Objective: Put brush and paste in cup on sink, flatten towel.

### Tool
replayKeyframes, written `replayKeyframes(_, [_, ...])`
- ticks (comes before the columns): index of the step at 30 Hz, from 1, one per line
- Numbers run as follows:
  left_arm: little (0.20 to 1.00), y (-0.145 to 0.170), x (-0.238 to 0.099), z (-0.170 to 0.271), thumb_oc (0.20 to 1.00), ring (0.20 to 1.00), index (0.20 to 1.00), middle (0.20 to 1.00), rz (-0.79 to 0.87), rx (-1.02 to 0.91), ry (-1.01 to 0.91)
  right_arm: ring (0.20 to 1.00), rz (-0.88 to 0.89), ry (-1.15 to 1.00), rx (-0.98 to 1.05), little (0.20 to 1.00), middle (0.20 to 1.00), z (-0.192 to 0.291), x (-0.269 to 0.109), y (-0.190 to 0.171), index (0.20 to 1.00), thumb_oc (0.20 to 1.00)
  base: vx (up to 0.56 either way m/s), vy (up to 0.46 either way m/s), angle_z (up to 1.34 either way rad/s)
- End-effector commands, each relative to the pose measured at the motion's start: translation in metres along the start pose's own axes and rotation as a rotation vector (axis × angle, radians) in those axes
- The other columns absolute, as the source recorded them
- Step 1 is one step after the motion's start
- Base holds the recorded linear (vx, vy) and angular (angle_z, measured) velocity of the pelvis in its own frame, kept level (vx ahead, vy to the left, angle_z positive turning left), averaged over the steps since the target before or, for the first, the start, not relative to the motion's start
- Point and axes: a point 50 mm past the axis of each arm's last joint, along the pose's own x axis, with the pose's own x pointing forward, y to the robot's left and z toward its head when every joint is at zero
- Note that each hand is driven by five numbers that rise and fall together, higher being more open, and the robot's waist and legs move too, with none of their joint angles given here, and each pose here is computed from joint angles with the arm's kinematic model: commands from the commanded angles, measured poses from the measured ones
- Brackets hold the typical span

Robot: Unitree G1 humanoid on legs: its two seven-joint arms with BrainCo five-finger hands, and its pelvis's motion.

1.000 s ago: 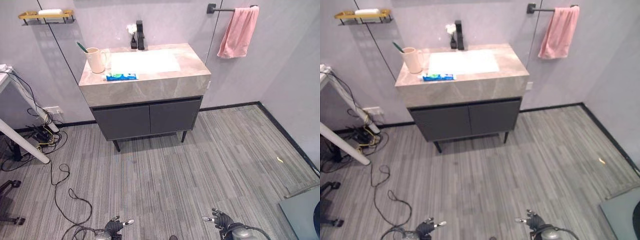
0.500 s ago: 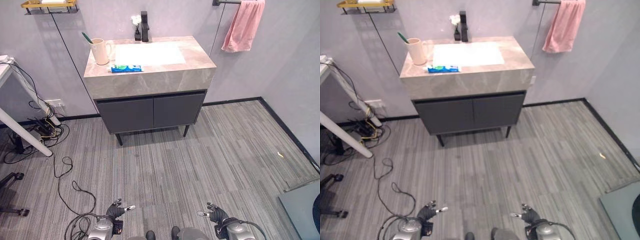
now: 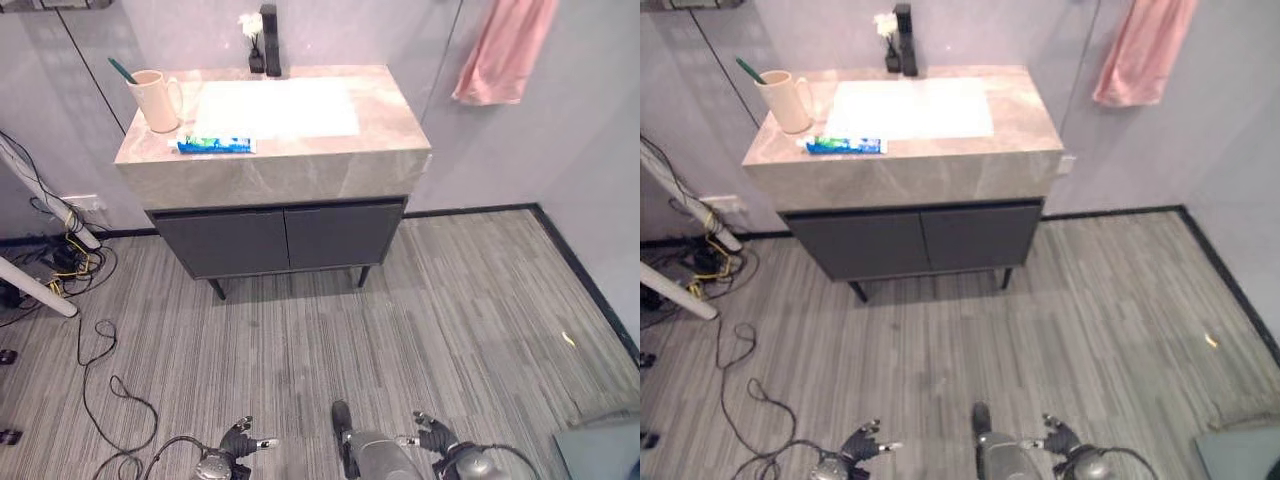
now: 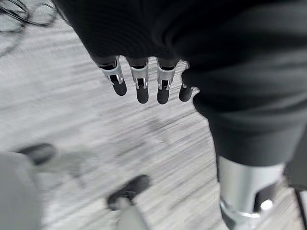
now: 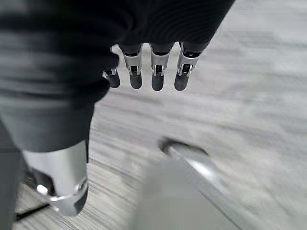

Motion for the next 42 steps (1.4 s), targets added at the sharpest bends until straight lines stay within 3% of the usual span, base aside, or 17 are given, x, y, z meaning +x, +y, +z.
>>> replayKeyframes(1, [1.000,0.022,0.004,0.023,1.000,1.000,1.000,1.000,0.057,-0.013,-0.074,1.000,-0.005,-0.033,-0.001,1.000,1.000,0.005,0.000,0.004,1.000,1.000,0.16,-0.100,0.05])
replayKeyframes(17, [1.000,0.021,0.006,0.019,1.000,1.000,1.000,1.000,0.039,0.059,-0.013,1.000,0.004,0.183,-0.202,1.000,1.000,-0.045,-0.013,-0.003,1.000,1.000,0.11,-0.085,0.07])
replayKeyframes(26, [1.000,0.026,0.012,0.045,1.000,1.000,1.000,1.000,0.049,0.056,-0.069,1.000,-0.083,0.342,-0.160,1.000,1.000,-0.081,-0.030,-0.021,1.000,1.000,0.11,-0.089,0.08])
replayKeyframes(42, [1.000,0.042,0.004,0.027,1.000,1.000,1.000,1.000,0.117,0.003,-0.067,1.000,-0.064,0.221,-0.150,1.000,1.000,-0.052,-0.015,-0.007,1.000,1.000,0.34,0.181,-0.47])
